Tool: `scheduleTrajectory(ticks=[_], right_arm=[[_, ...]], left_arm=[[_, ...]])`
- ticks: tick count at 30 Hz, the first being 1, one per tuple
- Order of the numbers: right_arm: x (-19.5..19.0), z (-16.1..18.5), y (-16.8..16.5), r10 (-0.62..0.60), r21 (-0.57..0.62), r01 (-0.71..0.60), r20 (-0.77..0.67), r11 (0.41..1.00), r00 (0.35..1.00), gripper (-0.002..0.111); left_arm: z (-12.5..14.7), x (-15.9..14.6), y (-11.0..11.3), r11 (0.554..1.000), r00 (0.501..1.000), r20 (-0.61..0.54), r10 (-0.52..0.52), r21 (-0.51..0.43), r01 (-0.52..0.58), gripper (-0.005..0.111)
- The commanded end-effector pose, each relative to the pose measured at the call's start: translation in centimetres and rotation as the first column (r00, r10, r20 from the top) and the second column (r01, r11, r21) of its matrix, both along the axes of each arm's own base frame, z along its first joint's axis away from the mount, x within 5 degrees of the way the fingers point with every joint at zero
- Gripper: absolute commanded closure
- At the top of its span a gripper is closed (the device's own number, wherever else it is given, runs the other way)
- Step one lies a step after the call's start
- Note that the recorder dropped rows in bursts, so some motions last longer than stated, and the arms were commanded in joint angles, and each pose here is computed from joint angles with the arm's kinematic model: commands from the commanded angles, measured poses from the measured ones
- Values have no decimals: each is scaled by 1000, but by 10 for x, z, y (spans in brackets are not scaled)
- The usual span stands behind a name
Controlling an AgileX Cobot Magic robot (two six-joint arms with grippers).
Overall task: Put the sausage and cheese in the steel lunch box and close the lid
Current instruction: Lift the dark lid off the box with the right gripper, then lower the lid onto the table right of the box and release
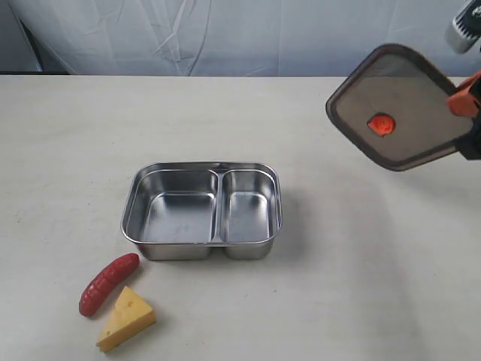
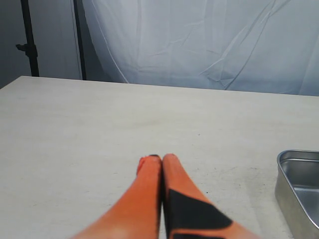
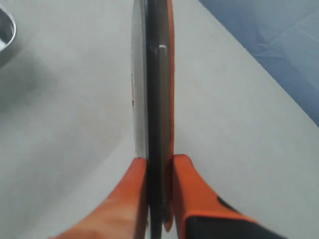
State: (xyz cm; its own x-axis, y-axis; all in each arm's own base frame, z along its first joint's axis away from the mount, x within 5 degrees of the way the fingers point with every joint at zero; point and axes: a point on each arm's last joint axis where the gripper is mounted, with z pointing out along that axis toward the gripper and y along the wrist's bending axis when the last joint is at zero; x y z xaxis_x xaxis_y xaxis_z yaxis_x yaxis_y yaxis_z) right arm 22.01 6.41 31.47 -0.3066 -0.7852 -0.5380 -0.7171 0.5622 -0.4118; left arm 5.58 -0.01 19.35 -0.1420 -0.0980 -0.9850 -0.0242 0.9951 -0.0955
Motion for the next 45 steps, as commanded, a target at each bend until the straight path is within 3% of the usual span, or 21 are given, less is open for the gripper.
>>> scheduleTrajectory(ticks=[1,5,9,13,15,20,25,29,34,41,44,45], right_arm=[[-13,-5,11,130,-190,-140,-62,972,990,109],[-29,-11,24,199,-290,-240,-165,926,966,109],[-42,-20,40,257,-289,-311,-209,905,943,109],[-74,-67,56,328,-281,-422,-325,862,887,109],[-89,-87,63,364,-250,-452,-330,856,871,109],[-106,-95,78,430,-151,-503,-347,851,833,109],[-109,-110,87,383,-99,-478,-467,873,797,109],[-108,-124,91,344,-109,-473,-548,875,762,72],[-107,-115,93,355,-96,-471,-532,877,768,69],[-91,-70,122,425,55,-440,-389,896,817,68],[-86,-56,142,541,68,-543,-257,837,801,67],[-82,-54,155,588,59,-588,-194,806,786,61]], left_arm=[[-1,0,0,1000,1000,1,-2,-11,2,107],[-1,0,0,1000,1000,1,-2,-11,2,107],[-1,0,0,1000,1000,1,-2,-11,2,107],[-1,0,0,1000,1000,1,-2,-11,2,107],[-1,0,0,1000,1000,1,-2,-11,2,107],[-1,0,0,1000,1000,1,-2,-11,2,107],[-1,0,0,1000,1000,1,-2,-11,2,107],[-1,0,0,1000,1000,1,-2,-11,2,107],[-1,0,0,1000,1000,1,-2,-11,2,107],[-1,0,0,1000,1000,1,-2,-11,2,107],[-1,0,0,1000,1000,1,-2,-11,2,107],[-1,0,0,1000,1000,1,-2,-11,2,107]])
